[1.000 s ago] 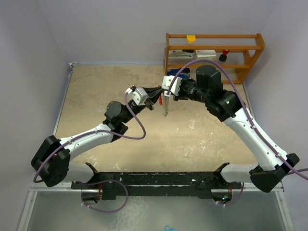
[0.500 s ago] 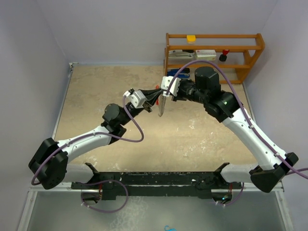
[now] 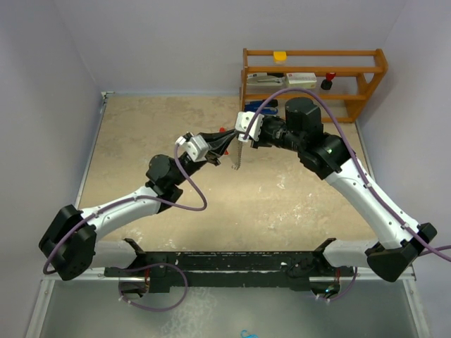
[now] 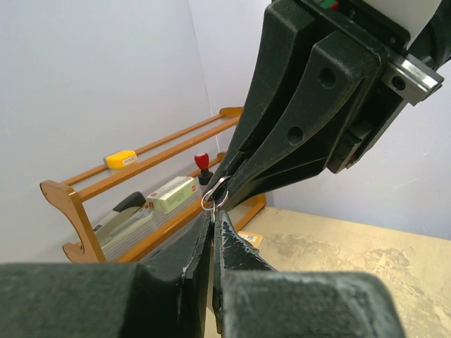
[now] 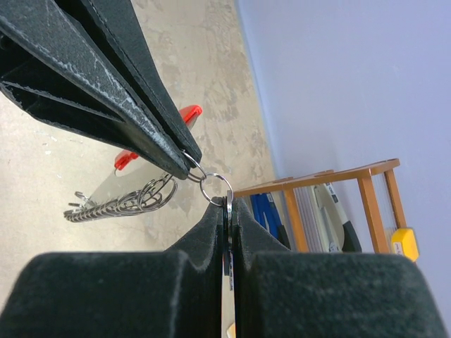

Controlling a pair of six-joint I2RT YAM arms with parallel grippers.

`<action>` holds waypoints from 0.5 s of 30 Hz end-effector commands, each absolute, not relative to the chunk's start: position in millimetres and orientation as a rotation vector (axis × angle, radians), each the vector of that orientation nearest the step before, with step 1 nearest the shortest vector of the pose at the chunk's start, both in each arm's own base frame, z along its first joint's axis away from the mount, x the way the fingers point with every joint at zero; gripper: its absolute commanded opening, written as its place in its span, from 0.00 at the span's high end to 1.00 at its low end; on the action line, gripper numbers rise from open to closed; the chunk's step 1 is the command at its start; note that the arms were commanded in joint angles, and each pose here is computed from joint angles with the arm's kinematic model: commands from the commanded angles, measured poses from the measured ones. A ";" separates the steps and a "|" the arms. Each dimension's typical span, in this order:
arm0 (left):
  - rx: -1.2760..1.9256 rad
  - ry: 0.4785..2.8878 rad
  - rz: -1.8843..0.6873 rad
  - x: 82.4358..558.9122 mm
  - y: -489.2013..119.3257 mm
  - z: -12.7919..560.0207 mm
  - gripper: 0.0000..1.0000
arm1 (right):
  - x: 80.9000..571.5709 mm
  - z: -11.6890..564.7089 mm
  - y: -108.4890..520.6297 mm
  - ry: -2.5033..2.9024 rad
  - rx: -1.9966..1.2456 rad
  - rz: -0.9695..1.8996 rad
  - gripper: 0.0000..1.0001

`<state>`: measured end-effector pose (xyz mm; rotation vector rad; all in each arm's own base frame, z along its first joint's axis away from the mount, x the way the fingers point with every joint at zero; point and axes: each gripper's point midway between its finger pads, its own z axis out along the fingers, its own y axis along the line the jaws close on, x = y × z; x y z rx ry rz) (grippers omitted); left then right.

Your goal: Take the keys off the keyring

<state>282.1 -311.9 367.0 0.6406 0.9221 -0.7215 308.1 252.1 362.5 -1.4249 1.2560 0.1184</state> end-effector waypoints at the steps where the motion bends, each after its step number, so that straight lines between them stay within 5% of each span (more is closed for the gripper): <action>1: 0.599 0.794 -0.745 264.2 -298.6 401.0 1.00 | 303.8 391.7 247.1 1.195 -1.356 0.110 1.00; 15: 0.568 0.733 -0.756 250.9 -287.0 415.0 1.00 | 303.9 385.2 251.5 1.206 -1.378 0.135 1.00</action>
